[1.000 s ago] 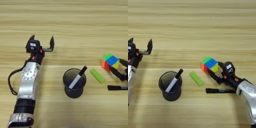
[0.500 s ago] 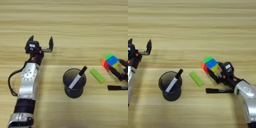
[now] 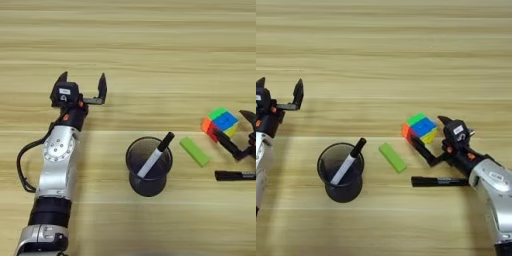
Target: Move the objects on the table
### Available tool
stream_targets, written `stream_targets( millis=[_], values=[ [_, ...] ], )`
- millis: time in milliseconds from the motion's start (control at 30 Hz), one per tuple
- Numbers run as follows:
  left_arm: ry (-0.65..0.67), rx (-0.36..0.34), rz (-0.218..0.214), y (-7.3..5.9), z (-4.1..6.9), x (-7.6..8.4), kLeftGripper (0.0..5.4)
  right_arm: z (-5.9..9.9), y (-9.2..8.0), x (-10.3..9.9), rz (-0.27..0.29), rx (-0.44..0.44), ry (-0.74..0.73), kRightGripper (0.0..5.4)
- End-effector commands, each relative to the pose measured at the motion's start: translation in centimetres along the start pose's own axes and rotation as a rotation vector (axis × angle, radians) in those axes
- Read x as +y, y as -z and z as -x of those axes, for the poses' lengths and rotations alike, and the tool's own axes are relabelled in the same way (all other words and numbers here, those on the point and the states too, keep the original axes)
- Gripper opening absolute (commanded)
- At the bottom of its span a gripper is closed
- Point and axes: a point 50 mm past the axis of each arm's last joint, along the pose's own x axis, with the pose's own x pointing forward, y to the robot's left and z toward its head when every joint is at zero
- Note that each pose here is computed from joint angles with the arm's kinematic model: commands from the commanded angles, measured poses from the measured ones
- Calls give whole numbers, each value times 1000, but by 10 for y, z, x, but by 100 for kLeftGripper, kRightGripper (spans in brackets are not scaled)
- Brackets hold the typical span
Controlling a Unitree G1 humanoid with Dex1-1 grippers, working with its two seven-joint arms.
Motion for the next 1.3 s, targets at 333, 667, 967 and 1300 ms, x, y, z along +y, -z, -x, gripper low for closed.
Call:
stream_targets(
  millis=[333,667,967,1300],
  values=[
    [-2,-15,-2,-2,-3,-2,540,0,-44,-1,56,-277,-20,538],
    [-6,-9,-10,0,-3,-1,540,3,-59,-3,65,-367,-22,538],
    [-4,-6,-9,2,-4,-3,540,12,-74,-14,101,-355,-179,538],
    [-3,-4,-4,3,-4,-6,540,34,-79,-35,116,-217,-454,538]
  ],
)
